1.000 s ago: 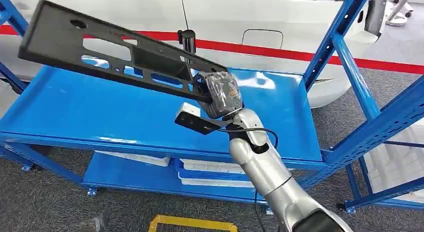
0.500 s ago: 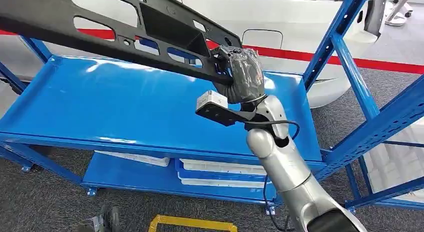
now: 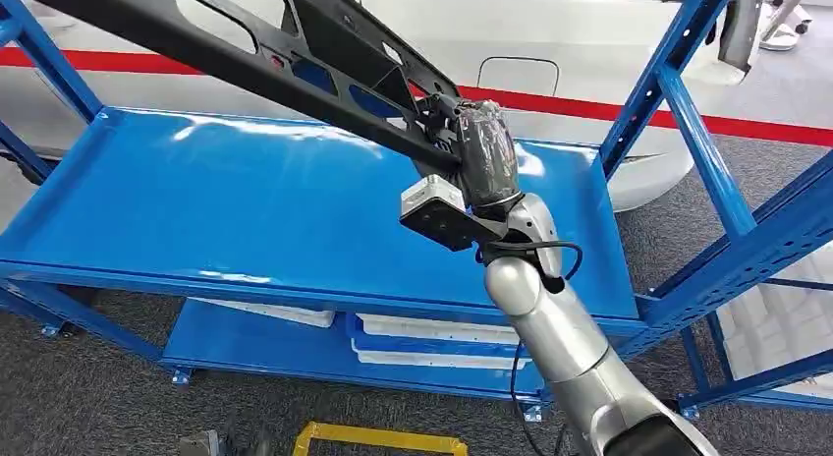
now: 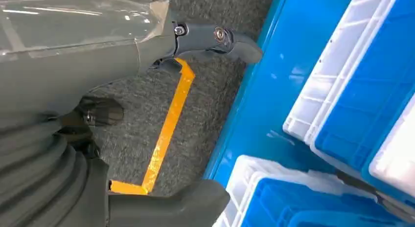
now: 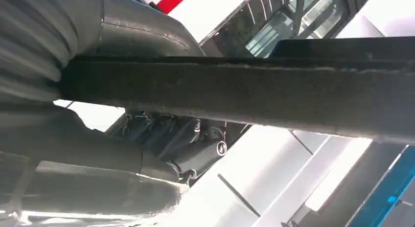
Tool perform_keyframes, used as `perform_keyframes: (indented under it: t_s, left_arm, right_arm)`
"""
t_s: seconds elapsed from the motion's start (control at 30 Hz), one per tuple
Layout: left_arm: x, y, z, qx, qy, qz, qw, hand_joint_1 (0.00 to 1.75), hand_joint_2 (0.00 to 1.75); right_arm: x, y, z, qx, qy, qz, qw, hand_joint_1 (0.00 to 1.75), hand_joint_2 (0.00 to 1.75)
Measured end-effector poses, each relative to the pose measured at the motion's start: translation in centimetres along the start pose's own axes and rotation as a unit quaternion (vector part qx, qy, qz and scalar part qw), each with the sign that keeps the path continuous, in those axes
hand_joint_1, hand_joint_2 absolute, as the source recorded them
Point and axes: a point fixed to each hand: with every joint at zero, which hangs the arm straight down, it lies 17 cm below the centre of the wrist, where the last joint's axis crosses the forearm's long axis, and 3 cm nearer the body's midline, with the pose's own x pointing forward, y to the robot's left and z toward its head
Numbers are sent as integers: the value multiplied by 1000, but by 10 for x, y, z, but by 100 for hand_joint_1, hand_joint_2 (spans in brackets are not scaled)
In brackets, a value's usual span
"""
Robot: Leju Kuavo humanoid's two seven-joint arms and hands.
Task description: Take the parts from the cabinet and place them on the table.
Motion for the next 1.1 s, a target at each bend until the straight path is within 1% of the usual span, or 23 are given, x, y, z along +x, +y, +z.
perform_keyframes:
  t_s: [0.23, 0.4, 0.7, 1.1]
  left_arm:
    - [-9, -3, 3, -5, 17, 4, 1000, 0, 175]
    - [-11, -3, 4, -12, 21, 9, 1000, 0, 175]
    - [-12, -1, 4, -23, 24, 16, 999, 0, 175]
    - [-3, -5, -3, -35, 20, 21, 999, 0, 175]
  right_arm:
    - [-1, 0, 0, 2, 1, -3, 1000, 175, 175]
    - [1, 0, -4, 0, 1, -23, 1000, 175, 175]
    - [-3, 3, -4, -3, 5, -31, 1000, 175, 175]
    - [-12, -2, 0, -16, 7, -26, 1000, 175, 175]
